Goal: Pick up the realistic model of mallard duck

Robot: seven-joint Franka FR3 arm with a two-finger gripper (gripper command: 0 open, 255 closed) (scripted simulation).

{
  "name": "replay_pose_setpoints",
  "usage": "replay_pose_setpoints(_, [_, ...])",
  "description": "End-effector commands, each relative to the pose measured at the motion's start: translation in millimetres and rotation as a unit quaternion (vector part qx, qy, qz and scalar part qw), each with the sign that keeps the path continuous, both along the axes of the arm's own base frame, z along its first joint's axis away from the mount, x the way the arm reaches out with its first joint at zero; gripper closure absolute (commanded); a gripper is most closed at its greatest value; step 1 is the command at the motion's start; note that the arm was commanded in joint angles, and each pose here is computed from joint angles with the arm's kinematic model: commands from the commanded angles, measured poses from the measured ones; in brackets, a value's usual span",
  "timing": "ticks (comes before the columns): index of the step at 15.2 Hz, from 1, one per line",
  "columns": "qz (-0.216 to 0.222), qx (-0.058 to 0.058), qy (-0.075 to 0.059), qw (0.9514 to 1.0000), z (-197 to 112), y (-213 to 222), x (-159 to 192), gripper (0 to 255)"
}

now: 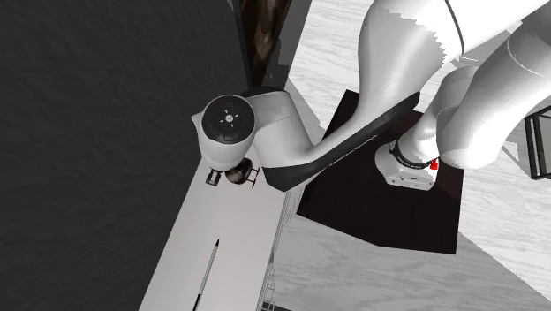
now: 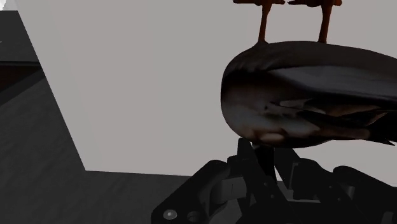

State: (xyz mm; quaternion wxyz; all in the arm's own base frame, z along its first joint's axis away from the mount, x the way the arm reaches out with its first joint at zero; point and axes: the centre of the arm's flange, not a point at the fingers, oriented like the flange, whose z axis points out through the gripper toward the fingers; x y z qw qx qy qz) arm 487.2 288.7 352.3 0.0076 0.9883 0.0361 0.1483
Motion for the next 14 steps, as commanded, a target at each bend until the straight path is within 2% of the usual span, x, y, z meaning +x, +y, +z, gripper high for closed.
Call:
replay_pose_setpoints(1, [0.0, 0.0, 0.0, 1.0, 0, 0, 0, 255])
replay_pose_setpoints(4, [0.0, 0.0, 0.0, 1.0, -1, 0, 0, 255])
replay_pose_setpoints(14, [0.0, 0.0, 0.0, 1.0, 52, 0, 0, 255])
